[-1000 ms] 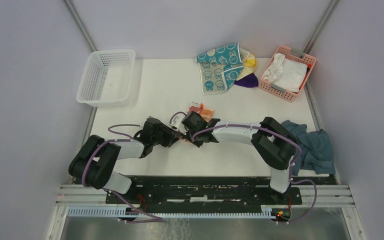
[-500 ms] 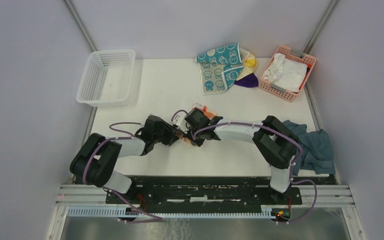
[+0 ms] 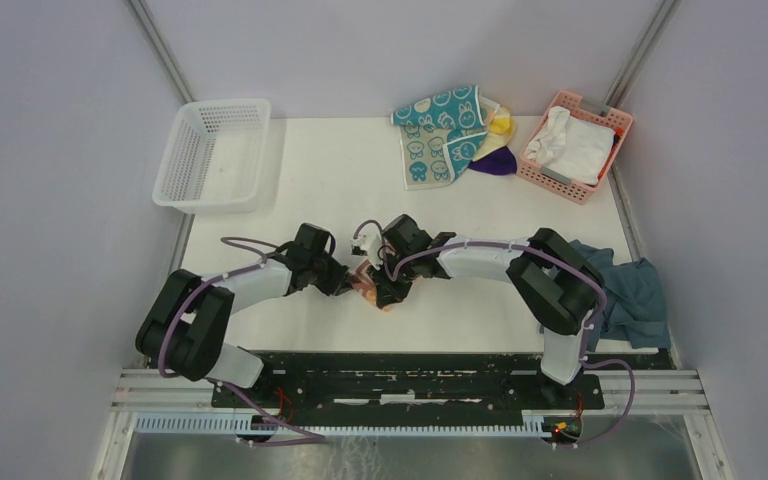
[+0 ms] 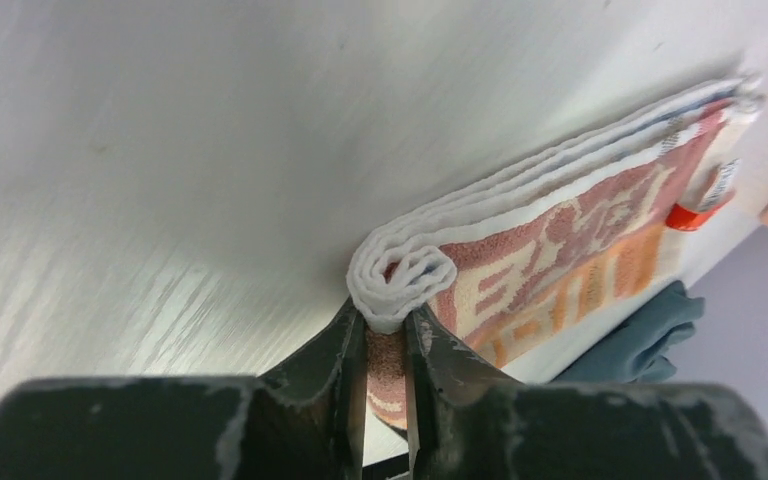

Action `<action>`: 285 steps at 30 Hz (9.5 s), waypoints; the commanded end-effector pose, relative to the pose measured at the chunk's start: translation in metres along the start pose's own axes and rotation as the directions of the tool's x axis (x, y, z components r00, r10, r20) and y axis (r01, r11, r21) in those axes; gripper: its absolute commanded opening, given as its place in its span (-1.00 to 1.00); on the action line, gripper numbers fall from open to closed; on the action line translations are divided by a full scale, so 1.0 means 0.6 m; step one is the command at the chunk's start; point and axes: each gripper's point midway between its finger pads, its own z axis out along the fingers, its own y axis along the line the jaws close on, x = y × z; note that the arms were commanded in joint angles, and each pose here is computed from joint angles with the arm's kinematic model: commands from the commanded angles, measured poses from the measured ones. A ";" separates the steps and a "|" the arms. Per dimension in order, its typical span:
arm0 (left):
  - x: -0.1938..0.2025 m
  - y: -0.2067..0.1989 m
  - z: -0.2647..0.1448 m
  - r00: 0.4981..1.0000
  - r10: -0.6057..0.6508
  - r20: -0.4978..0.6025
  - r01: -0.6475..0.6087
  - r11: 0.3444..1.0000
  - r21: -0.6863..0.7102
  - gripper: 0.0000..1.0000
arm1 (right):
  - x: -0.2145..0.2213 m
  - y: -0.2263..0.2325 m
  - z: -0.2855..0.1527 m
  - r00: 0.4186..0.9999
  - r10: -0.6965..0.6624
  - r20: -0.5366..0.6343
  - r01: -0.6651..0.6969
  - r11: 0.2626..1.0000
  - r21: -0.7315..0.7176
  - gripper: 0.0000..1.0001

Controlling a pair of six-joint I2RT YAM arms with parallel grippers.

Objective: Roll the towels
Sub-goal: Roll the towel at the center of the board.

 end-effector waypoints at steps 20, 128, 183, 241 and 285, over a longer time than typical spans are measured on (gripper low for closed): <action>-0.025 -0.021 -0.094 0.979 0.156 0.128 -0.167 0.983 0.079 0.28 | 0.085 -0.029 -0.027 0.769 0.631 -0.102 -0.622 0.700 -0.351 -0.99; 0.002 0.022 -0.015 0.992 0.010 0.130 -0.019 0.998 0.068 0.25 | 0.066 -0.008 -0.006 0.994 0.027 -0.110 -0.022 0.999 0.043 -0.77; 0.004 0.054 0.020 0.993 0.012 0.120 -0.012 1.000 0.001 0.00 | -0.064 -0.029 -0.105 0.990 -0.132 0.043 0.110 0.933 0.344 0.03; -0.003 -0.088 -0.041 0.995 0.052 0.081 -0.075 0.950 0.304 0.31 | 0.053 -0.083 -0.030 0.790 0.610 -0.063 -0.587 0.721 -0.369 -0.91; -0.015 0.003 -0.002 0.985 0.142 0.098 -0.139 0.990 -0.039 -0.49 | -0.076 -0.021 -0.117 0.984 -0.171 0.045 0.126 0.858 0.498 0.09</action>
